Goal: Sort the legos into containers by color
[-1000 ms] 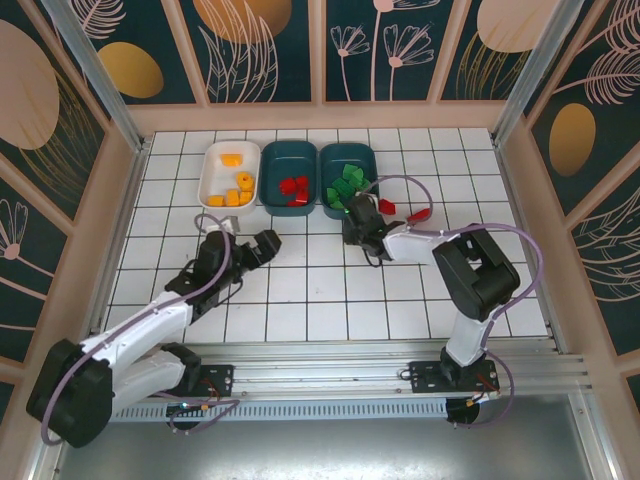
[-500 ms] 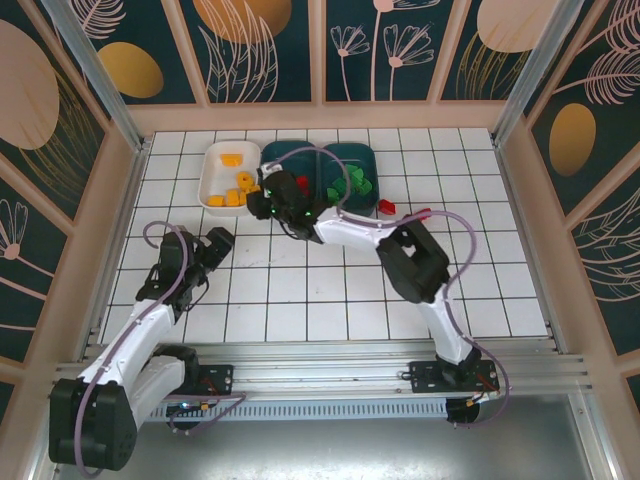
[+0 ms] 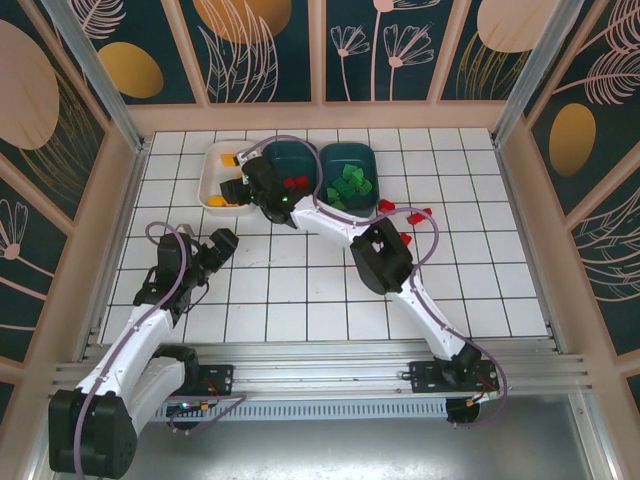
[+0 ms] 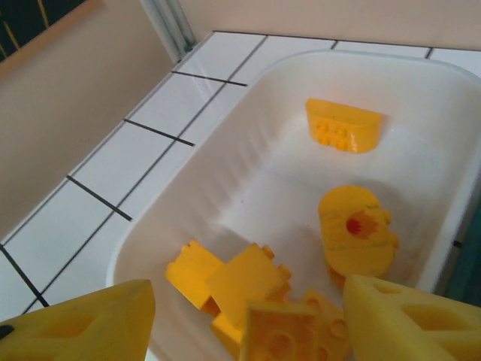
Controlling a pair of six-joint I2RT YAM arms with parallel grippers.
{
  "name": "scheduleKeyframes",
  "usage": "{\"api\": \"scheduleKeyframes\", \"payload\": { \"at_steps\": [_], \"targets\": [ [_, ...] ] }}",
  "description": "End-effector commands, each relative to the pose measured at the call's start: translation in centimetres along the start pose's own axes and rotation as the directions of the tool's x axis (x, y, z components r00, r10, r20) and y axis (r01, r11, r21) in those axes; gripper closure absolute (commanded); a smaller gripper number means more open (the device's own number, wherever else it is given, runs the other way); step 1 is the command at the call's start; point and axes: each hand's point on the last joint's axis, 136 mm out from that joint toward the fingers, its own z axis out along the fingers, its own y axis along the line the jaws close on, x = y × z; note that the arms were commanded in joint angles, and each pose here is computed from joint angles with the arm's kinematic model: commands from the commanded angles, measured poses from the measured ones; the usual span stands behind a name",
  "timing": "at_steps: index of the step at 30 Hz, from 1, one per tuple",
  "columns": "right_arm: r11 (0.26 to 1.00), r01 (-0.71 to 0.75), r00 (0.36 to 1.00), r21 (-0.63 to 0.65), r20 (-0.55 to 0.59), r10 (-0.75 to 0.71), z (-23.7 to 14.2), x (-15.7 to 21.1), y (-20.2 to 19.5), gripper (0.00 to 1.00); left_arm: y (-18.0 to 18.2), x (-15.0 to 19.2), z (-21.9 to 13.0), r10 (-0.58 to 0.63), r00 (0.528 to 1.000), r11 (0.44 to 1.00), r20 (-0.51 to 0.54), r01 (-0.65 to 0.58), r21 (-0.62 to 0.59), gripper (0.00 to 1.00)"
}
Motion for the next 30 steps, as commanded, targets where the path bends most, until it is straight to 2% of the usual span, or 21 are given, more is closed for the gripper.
{"api": "scheduleKeyframes", "payload": {
  "at_steps": [1,5,9,10,12,13,17,21,23,26,29,30],
  "targets": [
    [0.998,0.028,0.996,0.065,0.084,-0.033,-4.6,-5.0,-0.9,0.33,-1.4,-0.4,-0.3,0.050,0.999,0.997,0.006,-0.050,0.066,0.01],
    [0.988,0.057,0.992,0.145,0.099,-0.071,-10.7,-4.4,-4.1,0.35,-2.6,0.2,-0.1,0.064,0.998,0.989,-0.024,-0.061,0.132,0.02],
    [0.960,0.047,0.998,0.275,0.029,-0.057,-17.9,-0.5,-12.0,0.37,-4.1,1.8,0.5,0.053,0.993,0.965,-0.105,-0.024,0.261,0.02],
    [0.944,0.044,0.999,0.326,-0.005,-0.045,-19.4,0.6,-14.3,0.37,-4.4,2.3,0.7,0.054,0.991,0.960,-0.120,-0.018,0.281,0.02],
    [0.849,0.030,0.997,0.528,-0.075,0.011,-23.3,3.9,-20.8,0.38,-5.5,3.2,1.2,0.085,0.989,0.952,-0.118,-0.045,0.303,0.03],
    [0.807,0.024,0.995,0.590,-0.093,0.038,-24.8,5.2,-23.1,0.38,-6.2,3.9,1.5,0.110,0.987,0.950,-0.115,-0.071,0.303,0.03],
    [0.758,-0.013,0.981,0.652,-0.140,0.137,-28.1,9.5,-27.6,0.38,-10.5,7.7,2.7,0.225,0.956,0.918,-0.188,-0.143,0.369,0.05],
    [0.756,-0.067,0.965,0.651,-0.152,0.216,-28.9,10.9,-29.7,0.39,-11.7,8.3,3.6,0.229,0.950,0.916,-0.210,-0.138,0.376,0.05],
    [0.703,-0.097,0.959,0.705,-0.123,0.256,-29.9,11.4,-31.3,0.38,-11.8,8.4,3.7,0.219,0.951,0.918,-0.216,-0.126,0.376,0.05],
    [0.597,-0.228,0.934,0.769,-0.001,0.357,-32.2,12.1,-33.5,0.34,-11.3,8.7,3.7,0.204,0.954,0.924,-0.218,-0.114,0.366,0.04],
    [0.514,-0.358,0.894,0.780,0.126,0.431,-33.7,12.4,-34.5,0.29,-10.7,8.7,3.7,0.198,0.957,0.929,-0.213,-0.114,0.351,0.03],
    [0.506,-0.393,0.878,0.768,0.150,0.455,-33.7,12.5,-34.7,0.28,-10.6,8.6,3.7,0.195,0.958,0.930,-0.211,-0.112,0.349,0.04]
  ]
}}
